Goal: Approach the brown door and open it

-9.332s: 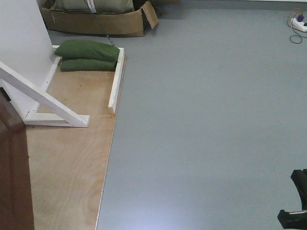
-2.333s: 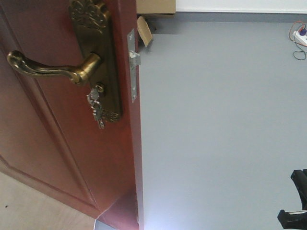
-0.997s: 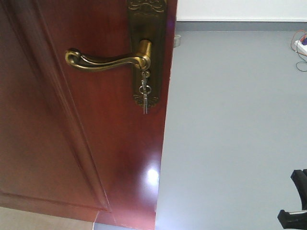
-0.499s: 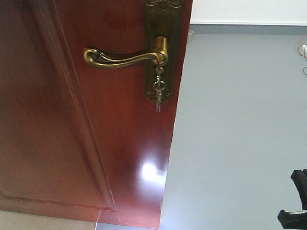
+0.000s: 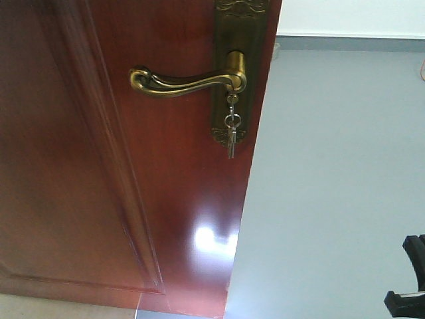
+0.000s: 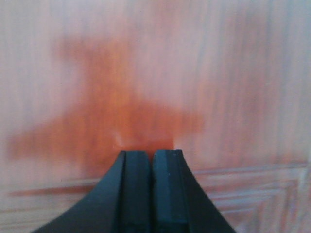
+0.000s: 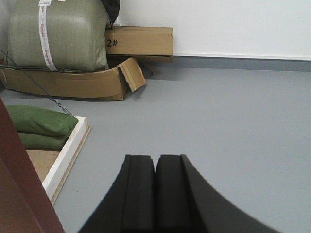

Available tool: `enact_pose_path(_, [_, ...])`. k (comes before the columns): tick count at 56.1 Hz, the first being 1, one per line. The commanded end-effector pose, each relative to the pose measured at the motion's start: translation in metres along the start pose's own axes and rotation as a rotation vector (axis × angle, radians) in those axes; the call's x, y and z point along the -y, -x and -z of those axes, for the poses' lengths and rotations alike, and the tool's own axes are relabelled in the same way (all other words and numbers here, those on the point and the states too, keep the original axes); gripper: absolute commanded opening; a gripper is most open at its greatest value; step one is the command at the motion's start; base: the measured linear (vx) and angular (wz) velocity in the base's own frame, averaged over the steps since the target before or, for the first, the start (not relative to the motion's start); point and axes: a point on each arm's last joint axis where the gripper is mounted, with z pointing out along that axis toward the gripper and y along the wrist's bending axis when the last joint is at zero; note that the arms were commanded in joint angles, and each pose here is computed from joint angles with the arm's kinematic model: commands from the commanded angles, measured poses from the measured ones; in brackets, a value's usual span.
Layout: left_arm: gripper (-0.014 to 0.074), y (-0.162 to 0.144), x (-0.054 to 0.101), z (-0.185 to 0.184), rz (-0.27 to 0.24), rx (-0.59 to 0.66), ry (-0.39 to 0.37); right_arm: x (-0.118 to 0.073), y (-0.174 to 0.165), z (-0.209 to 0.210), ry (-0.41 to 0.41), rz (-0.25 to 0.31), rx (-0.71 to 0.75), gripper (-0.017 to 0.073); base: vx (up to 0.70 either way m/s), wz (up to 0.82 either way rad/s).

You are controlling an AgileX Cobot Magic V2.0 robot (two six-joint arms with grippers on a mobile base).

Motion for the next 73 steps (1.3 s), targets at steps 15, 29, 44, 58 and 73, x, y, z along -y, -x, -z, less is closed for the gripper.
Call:
enact_pose_path(15, [-0.0003, 0.0138, 0.0006, 0.0040, 0.007, 0.054, 0.017, 0.0007, 0.0062, 0.0002, -0.009, 0.015, 0.079, 0.0000, 0.02, 0.03])
enact_pose_path(29, [-0.0003, 0.0138, 0.0006, 0.0040, 0.007, 0.054, 0.017, 0.0007, 0.0062, 0.0002, -0.009, 0.015, 0.079, 0.0000, 0.00, 0.00])
enact_pose_path(44, [-0.0003, 0.0138, 0.0006, 0.0040, 0.007, 0.054, 0.017, 0.0007, 0.0062, 0.0002, -0.009, 0.015, 0.079, 0.0000, 0.00, 0.00])
enact_pose_path(58, [-0.0003, 0.0138, 0.0006, 0.0040, 0.007, 0.054, 0.017, 0.0007, 0.0064, 0.0002, -0.009, 0.015, 0.082, 0.0000, 0.00, 0.00])
enact_pose_path(73, [-0.0003, 0.0138, 0.0006, 0.0040, 0.007, 0.054, 0.017, 0.0007, 0.0064, 0.0002, -0.009, 0.015, 0.082, 0.0000, 0.00, 0.00])
